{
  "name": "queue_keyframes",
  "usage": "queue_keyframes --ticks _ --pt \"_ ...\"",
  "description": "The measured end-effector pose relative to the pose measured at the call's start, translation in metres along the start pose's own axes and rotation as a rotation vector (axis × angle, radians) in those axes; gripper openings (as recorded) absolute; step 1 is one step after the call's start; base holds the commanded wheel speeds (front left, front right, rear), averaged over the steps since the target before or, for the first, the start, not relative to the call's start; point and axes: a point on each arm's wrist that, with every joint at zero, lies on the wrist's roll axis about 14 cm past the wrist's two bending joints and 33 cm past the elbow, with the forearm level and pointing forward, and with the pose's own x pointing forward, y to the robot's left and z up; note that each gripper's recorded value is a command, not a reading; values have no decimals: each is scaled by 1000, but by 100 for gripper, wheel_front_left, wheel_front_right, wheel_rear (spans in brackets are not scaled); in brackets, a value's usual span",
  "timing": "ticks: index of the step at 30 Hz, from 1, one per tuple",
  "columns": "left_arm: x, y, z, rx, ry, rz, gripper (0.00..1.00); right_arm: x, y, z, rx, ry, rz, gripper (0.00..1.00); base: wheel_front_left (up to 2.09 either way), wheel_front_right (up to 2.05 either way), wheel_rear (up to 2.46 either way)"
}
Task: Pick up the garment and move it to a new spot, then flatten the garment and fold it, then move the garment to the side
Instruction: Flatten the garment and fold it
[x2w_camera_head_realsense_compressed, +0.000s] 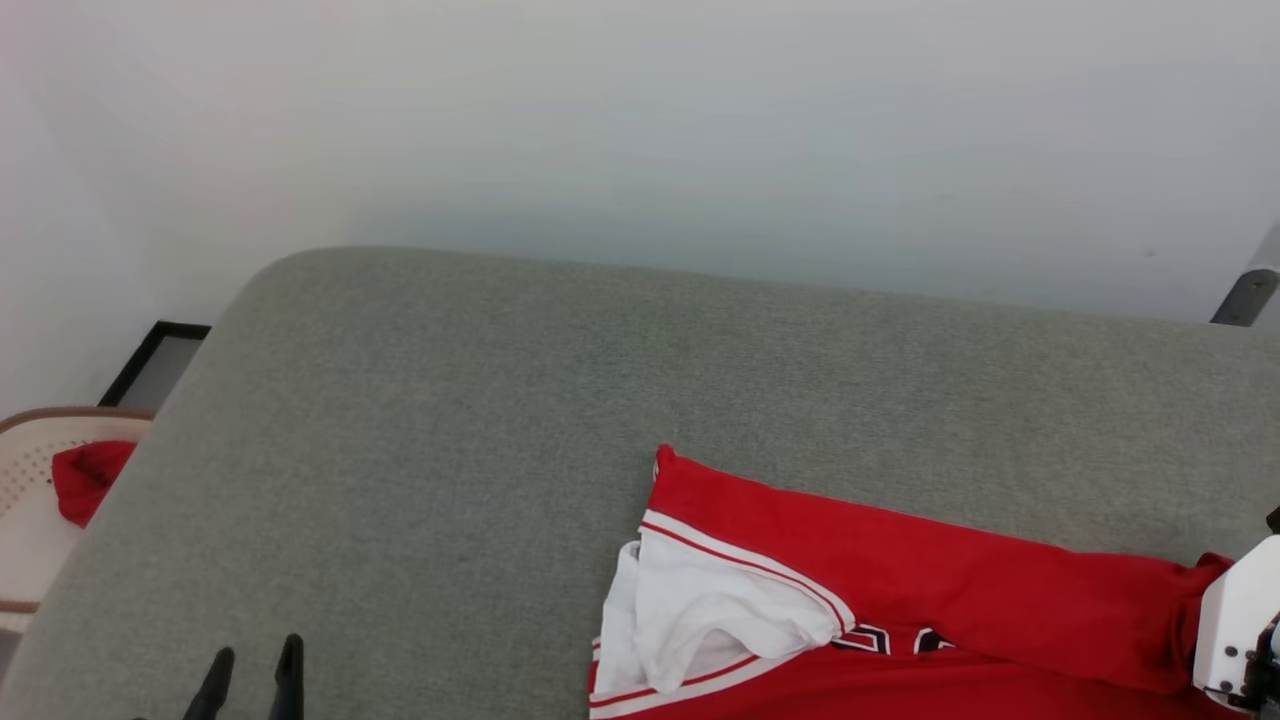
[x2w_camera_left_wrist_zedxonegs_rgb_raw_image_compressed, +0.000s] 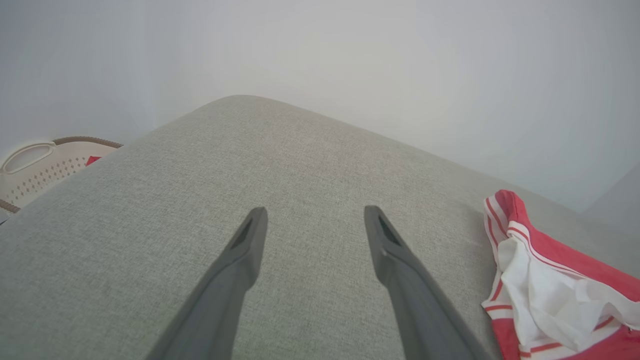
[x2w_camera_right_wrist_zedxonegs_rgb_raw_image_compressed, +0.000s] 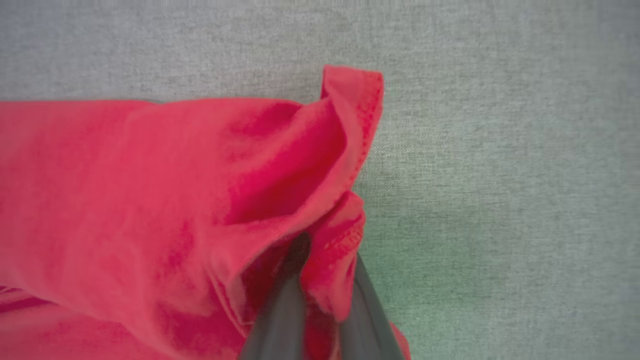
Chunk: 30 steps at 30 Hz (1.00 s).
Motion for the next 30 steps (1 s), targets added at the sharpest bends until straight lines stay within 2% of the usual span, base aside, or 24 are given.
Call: queue_keyframes --ticks 5,9,14,15,17,18,24,30 --pt "-1 1 -1 9 3 0 100 -5 -4 6 13 -22 -3 0 0 0 0" --pt "-3 -1 -1 15 3 -8 100 -11 14 13 35 -55 61 0 0 0 0" --pt "-4 -5 2 19 -11 -25 100 -23 59 23 64 -102 219 0 0 0 0" --pt "-5 -7 2 18 -13 -31 100 -30 79 25 67 -115 282 0 0 0 0" --pt "-6 -8 2 18 -14 -33 100 -33 89 26 60 -122 313 0 0 0 0" --pt "-8 -9 1 17 -11 -37 100 -37 110 26 41 -128 364 0 0 0 0" --pt "-13 -16 -2 14 -12 -55 100 -48 173 20 -23 -133 495 0 0 0 0" --pt "-16 -21 -1 5 -22 -67 100 -52 222 12 -94 -120 570 0 0 0 0"
